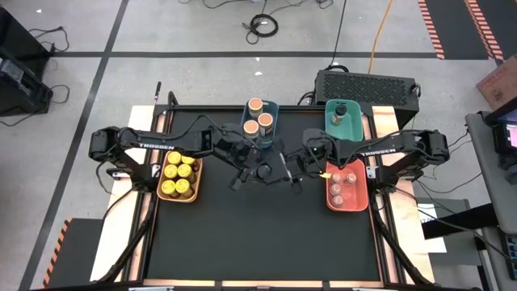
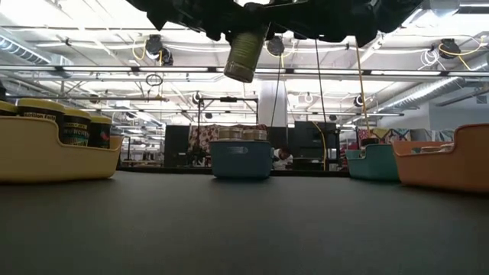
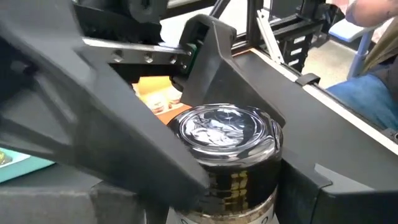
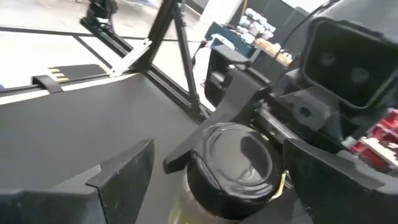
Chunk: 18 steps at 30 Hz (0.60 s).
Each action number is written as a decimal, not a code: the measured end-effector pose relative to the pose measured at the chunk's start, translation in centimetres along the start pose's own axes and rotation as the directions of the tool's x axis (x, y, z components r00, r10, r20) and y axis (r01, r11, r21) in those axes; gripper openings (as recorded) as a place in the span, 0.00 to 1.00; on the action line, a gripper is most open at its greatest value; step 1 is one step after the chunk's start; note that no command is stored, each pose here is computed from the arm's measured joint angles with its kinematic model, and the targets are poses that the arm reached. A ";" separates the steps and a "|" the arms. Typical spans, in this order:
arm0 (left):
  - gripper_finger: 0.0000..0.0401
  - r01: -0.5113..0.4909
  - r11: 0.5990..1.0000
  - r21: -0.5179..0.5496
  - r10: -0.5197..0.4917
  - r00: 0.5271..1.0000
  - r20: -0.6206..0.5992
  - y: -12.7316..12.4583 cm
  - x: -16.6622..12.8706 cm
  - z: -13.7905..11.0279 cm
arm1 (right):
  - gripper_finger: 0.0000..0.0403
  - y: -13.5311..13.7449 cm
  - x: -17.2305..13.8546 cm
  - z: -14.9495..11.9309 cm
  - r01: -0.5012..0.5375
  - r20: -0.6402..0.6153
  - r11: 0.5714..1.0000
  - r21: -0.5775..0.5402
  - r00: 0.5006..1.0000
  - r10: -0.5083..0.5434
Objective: Sort spices by type
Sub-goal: Put the black seasoning bottle into the light green bin
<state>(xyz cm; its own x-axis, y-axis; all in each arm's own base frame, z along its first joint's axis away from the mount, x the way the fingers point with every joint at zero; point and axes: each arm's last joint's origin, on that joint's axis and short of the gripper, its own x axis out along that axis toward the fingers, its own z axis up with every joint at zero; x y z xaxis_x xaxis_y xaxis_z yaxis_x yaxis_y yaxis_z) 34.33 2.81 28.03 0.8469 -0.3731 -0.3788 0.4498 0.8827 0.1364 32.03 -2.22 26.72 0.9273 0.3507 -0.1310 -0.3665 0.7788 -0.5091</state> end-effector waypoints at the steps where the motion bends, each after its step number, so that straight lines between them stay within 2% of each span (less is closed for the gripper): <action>1: 0.53 0.000 1.000 -0.011 0.000 1.000 0.002 0.0 0.0 0.0 | 0.86 0.1 0.0 0.0 -0.013 0.000 1.000 0.003 1.000 0.013; 8: 0.53 0.001 1.000 -0.030 -0.001 1.000 -0.009 0.0 0.0 -0.2 | 0.83 0.2 0.4 -0.6 -0.027 -0.012 1.000 0.008 1.000 0.027; 18: 0.53 0.021 0.999 -0.037 -0.022 1.000 -0.017 -0.1 0.0 -0.3 | 0.63 0.2 0.5 -0.7 -0.019 -0.016 1.000 0.005 1.000 0.019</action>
<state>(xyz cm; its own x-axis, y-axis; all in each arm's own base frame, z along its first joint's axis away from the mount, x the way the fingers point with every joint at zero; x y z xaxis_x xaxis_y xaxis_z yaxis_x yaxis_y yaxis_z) 34.22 2.84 27.73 0.8320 -0.3876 -0.3969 0.4569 0.8845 0.0939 32.47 -2.25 25.95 0.9211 0.3572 -0.1548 -0.3847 0.7742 -0.5026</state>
